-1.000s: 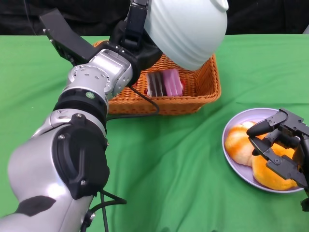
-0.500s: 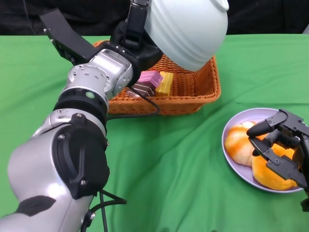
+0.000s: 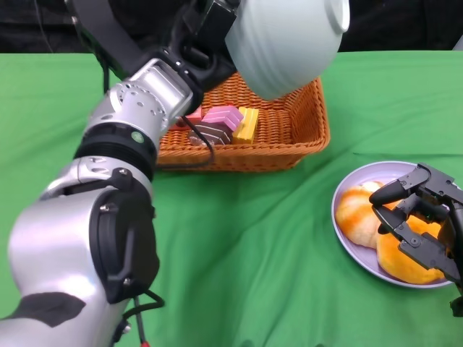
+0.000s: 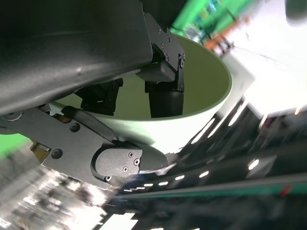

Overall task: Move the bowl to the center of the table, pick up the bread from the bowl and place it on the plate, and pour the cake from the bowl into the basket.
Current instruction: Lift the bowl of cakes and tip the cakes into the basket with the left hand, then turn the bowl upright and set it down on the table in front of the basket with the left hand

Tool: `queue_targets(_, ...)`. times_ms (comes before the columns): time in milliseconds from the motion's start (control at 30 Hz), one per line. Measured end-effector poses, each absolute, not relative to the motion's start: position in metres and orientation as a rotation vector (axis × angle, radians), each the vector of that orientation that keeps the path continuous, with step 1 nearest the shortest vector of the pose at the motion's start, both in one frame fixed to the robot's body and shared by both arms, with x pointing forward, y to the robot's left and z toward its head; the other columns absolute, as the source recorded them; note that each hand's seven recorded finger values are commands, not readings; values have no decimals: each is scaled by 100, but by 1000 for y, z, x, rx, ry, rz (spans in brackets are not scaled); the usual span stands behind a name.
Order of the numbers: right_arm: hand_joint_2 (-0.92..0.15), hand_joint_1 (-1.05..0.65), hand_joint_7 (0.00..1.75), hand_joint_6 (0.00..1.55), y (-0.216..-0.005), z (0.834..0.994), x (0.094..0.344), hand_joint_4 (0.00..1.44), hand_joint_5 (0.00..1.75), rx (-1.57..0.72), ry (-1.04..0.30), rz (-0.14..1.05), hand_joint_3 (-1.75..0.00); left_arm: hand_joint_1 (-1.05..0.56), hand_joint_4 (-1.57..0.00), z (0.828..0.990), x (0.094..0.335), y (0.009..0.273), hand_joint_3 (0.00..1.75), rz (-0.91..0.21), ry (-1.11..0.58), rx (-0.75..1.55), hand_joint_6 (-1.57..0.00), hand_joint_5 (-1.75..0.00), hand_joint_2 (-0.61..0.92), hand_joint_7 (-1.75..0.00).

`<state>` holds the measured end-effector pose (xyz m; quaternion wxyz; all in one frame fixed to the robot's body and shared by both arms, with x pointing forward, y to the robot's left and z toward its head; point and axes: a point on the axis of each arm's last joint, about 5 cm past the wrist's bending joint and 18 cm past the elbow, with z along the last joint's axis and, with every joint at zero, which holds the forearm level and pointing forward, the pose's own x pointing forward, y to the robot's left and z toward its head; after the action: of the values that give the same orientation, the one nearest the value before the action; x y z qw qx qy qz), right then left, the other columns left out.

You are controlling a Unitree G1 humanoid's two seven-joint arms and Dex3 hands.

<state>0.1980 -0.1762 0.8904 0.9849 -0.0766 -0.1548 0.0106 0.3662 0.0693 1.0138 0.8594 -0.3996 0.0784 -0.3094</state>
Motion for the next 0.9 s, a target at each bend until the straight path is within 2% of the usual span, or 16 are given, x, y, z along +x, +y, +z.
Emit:
queue_targets(133,-89,-15,126,65,-177,889,198,72,152,-153,-304,21,-27,-18,-78,1022,371,85,102,-684,70,-692,-70,-175,63,-160)
queue_targets(467,-89,-15,126,65,-176,891,200,72,152,-153,-319,24,-27,-18,-78,1024,371,88,104,-688,59,-668,-69,-175,61,-161)
queue_targets(800,-90,-13,127,64,-176,891,201,70,153,-153,-321,28,-25,-17,-80,1025,361,142,104,-748,-450,178,-70,-175,60,-154)
queue_targets(900,-91,-13,127,64,-177,891,202,70,153,-152,-317,25,-25,-17,-80,1030,358,152,103,-759,-518,277,-70,-175,61,-153)
